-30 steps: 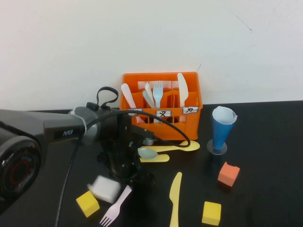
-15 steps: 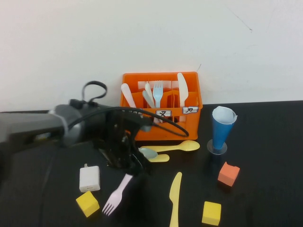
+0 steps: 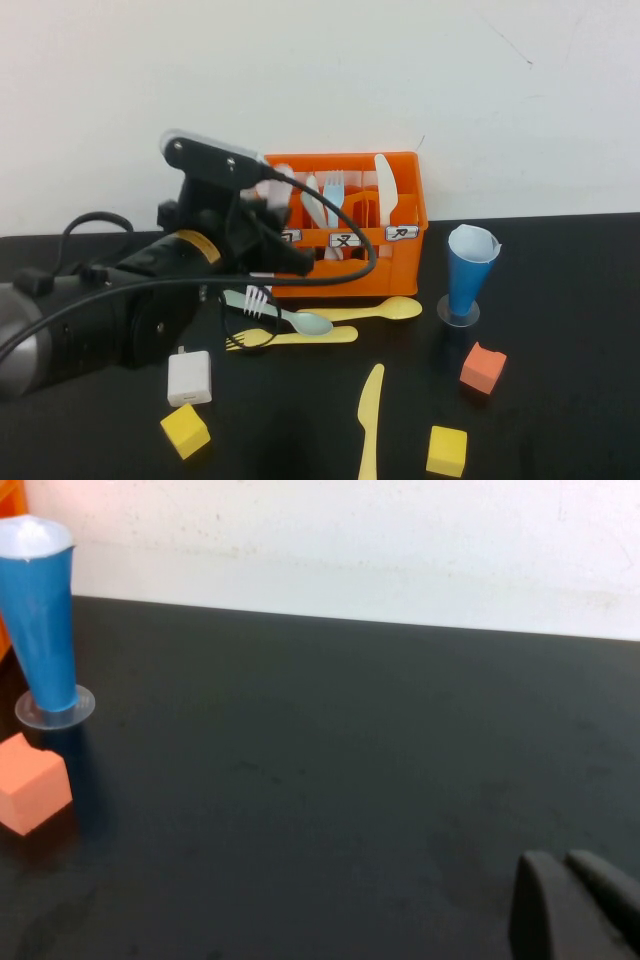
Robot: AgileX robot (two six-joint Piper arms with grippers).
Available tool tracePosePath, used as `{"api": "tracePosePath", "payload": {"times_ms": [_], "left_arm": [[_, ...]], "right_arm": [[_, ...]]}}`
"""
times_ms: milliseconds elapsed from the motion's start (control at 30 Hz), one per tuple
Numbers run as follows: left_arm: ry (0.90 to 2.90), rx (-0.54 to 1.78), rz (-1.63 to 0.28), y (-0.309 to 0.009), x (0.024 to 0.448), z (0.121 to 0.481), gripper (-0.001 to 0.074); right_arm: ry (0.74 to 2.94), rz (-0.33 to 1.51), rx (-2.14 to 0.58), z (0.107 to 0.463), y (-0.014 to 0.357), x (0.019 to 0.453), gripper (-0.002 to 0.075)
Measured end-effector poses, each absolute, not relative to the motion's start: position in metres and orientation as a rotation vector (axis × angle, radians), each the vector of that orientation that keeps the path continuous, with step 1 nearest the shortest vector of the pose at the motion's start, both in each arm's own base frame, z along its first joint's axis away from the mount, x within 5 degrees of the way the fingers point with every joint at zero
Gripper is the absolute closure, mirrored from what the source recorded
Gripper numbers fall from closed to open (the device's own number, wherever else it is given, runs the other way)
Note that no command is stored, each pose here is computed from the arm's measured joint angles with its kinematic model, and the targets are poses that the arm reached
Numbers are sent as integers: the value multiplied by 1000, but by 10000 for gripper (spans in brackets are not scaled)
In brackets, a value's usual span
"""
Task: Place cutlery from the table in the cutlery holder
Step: Place the fork on the box
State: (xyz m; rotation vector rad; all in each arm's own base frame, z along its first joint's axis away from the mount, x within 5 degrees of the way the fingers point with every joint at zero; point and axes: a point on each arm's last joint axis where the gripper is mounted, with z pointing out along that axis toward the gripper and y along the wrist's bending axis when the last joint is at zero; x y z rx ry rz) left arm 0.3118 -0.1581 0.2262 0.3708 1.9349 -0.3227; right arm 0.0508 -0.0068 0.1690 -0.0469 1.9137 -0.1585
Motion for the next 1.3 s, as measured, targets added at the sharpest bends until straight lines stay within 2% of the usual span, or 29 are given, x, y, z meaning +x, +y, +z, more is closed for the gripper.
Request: {"api": "tracePosePath", "payload": {"times_ms": [300, 433, 833, 1133, 1200, 1300], "left_arm": [[1532, 185, -425, -159, 324, 247, 575], [1435, 135, -515, -164, 330, 243, 575], [1397, 166, -577, -199, 385, 220, 577], [1545, 191, -551, -218, 420, 173, 576], [1573, 199, -544, -219, 422, 168, 542], [1588, 201, -541, -219, 422, 168, 430]], "right_arm": [[1914, -159, -47, 169, -7, 51, 729], [1914, -159, -47, 169, -7, 51, 729], [1914, -159, -47, 169, -7, 51, 729], [1914, -159, -47, 169, -7, 51, 729], [1914, -159, -47, 169, -7, 51, 729], [1914, -159, -47, 169, -7, 51, 729]]}}
